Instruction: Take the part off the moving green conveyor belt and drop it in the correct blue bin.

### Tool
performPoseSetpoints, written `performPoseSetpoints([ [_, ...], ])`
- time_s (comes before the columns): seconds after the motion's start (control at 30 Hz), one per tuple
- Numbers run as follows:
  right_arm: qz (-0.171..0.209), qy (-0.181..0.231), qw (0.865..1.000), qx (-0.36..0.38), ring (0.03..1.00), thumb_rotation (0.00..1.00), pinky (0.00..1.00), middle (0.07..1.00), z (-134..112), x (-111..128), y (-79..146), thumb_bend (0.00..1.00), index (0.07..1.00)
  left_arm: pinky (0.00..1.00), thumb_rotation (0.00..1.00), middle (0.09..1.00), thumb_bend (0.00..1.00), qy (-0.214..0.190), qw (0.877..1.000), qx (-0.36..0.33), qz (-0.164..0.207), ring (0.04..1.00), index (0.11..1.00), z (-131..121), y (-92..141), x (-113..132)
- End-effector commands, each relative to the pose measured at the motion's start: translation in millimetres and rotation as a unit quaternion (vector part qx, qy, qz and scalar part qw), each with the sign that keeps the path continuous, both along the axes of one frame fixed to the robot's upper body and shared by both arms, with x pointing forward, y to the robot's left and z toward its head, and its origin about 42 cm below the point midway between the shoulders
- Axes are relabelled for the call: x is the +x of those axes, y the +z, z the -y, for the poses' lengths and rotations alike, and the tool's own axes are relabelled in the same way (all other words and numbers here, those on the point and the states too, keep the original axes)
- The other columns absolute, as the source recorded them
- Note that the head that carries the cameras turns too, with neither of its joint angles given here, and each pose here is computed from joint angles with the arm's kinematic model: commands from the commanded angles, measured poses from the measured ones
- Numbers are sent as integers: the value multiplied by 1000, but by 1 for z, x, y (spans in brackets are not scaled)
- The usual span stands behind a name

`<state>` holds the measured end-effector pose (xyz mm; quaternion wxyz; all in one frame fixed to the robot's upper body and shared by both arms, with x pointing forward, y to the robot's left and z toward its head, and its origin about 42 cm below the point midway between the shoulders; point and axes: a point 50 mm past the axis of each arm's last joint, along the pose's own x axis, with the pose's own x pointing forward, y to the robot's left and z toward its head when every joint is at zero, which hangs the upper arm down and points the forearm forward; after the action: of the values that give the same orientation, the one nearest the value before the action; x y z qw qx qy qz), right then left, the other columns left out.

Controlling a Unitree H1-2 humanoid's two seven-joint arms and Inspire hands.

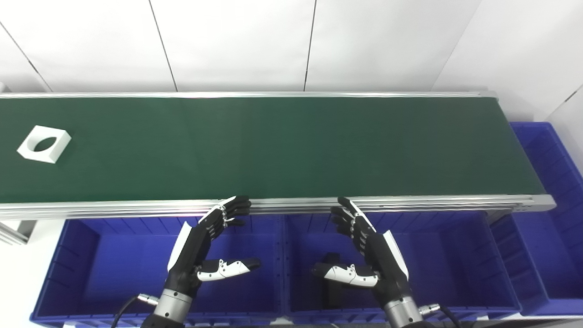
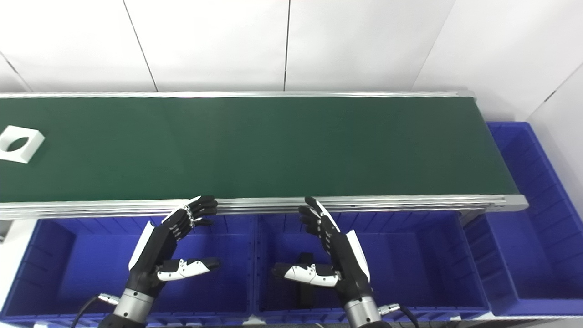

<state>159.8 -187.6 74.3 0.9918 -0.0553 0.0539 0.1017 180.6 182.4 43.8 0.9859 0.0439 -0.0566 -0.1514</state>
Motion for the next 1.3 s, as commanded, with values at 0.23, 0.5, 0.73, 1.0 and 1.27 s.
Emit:
performPoseSetpoints([
  [0.23, 39, 4, 999, 5, 865, 247, 851, 877, -3, 5, 12, 894, 937, 701, 314, 802, 784, -3, 999, -6, 32, 770, 805, 0, 11, 5],
  [0.5, 39, 5, 999, 8, 867, 244, 856, 879, -3, 5, 12, 888, 940, 699, 317, 802, 787, -3, 999, -7, 31, 768, 805, -1, 11, 4],
  [0.73, 37, 4, 999, 5, 865, 248, 850, 878, -3, 5, 12, 890, 938, 697, 316, 800, 790, -2, 999, -8, 31, 767, 805, -1, 11, 4],
  [1.0, 39, 4, 999, 4, 864, 247, 849, 877, -3, 5, 10, 887, 938, 700, 324, 804, 787, -5, 999, -3, 33, 772, 807, -1, 12, 5],
  [1.27, 35, 5, 999, 11, 875, 237, 870, 884, 6, 3, 4, 882, 942, 682, 334, 813, 794, -34, 997, 11, 75, 768, 819, 1, 32, 8],
])
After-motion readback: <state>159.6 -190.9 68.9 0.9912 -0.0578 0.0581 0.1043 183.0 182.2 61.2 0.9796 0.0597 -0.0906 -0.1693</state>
